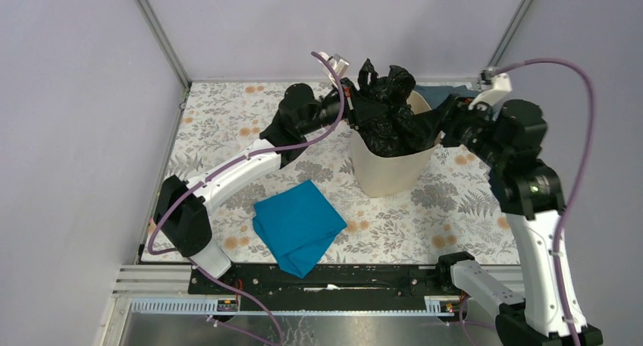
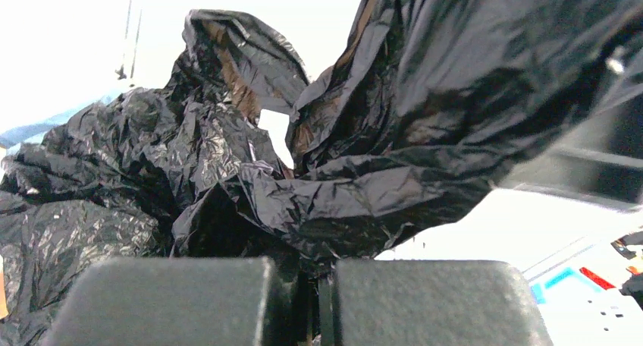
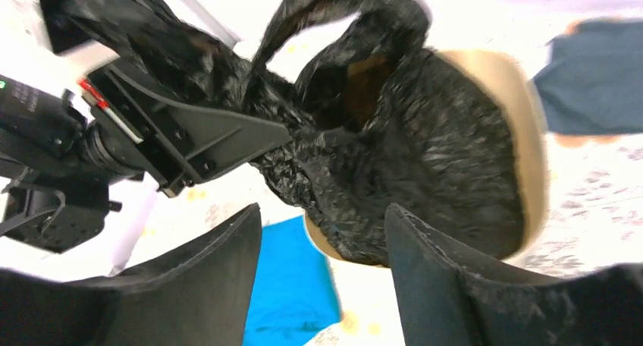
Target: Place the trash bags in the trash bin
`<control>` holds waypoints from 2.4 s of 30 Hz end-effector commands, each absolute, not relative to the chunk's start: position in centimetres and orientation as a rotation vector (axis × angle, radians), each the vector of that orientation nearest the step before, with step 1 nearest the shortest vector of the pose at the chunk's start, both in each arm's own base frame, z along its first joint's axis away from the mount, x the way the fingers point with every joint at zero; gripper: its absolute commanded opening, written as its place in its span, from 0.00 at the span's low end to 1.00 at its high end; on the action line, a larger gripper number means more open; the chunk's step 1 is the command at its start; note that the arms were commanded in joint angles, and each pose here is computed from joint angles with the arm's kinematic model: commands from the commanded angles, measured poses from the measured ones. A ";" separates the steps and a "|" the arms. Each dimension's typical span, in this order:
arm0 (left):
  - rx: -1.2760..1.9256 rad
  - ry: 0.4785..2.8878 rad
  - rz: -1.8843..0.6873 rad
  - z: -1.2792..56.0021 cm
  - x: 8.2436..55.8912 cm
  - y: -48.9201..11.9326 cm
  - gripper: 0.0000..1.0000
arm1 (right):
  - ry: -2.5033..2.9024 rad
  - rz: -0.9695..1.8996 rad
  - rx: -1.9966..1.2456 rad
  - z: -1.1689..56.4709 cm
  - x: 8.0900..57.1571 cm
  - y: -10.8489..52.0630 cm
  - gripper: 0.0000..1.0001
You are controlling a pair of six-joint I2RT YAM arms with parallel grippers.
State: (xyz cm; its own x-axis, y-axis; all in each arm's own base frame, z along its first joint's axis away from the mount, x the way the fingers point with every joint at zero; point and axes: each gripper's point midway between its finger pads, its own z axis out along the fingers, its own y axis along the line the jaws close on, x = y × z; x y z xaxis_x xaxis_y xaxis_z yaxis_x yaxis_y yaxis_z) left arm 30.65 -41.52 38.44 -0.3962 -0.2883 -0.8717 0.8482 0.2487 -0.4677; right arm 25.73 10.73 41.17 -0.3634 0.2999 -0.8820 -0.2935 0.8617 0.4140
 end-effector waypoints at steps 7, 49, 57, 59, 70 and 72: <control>0.637 1.309 -1.532 40.3 29.3 -43.1 0.00 | 1.971 0.878 0.085 29.8 31.5 15.2 0.47; 0.557 1.537 -1.397 37.5 28.9 -43.7 0.67 | 1.716 0.901 0.401 39.5 35.0 13.2 0.15; 0.580 1.629 -1.311 39.7 24.3 -37.8 0.99 | 1.692 0.820 0.167 40.5 31.7 13.1 0.10; 0.508 1.652 -1.276 40.6 24.3 -36.4 0.99 | 1.690 0.826 0.119 40.8 31.0 13.4 0.11; 0.421 1.649 -1.485 45.2 23.4 -39.2 0.99 | 1.682 0.836 0.045 41.0 29.2 13.6 0.11; 0.397 1.672 -1.464 44.4 24.8 -40.2 0.98 | 1.675 0.824 0.044 41.2 28.8 13.4 0.11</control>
State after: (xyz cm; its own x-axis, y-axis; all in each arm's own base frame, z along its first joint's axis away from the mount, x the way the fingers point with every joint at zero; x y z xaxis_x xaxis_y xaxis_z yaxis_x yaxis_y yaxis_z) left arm 23.63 -38.29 44.42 -0.5372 -0.2760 -0.7970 0.7518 0.2718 -0.6008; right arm 30.02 13.31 39.86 -0.3325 0.4759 -0.8143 -0.3384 0.7457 0.5739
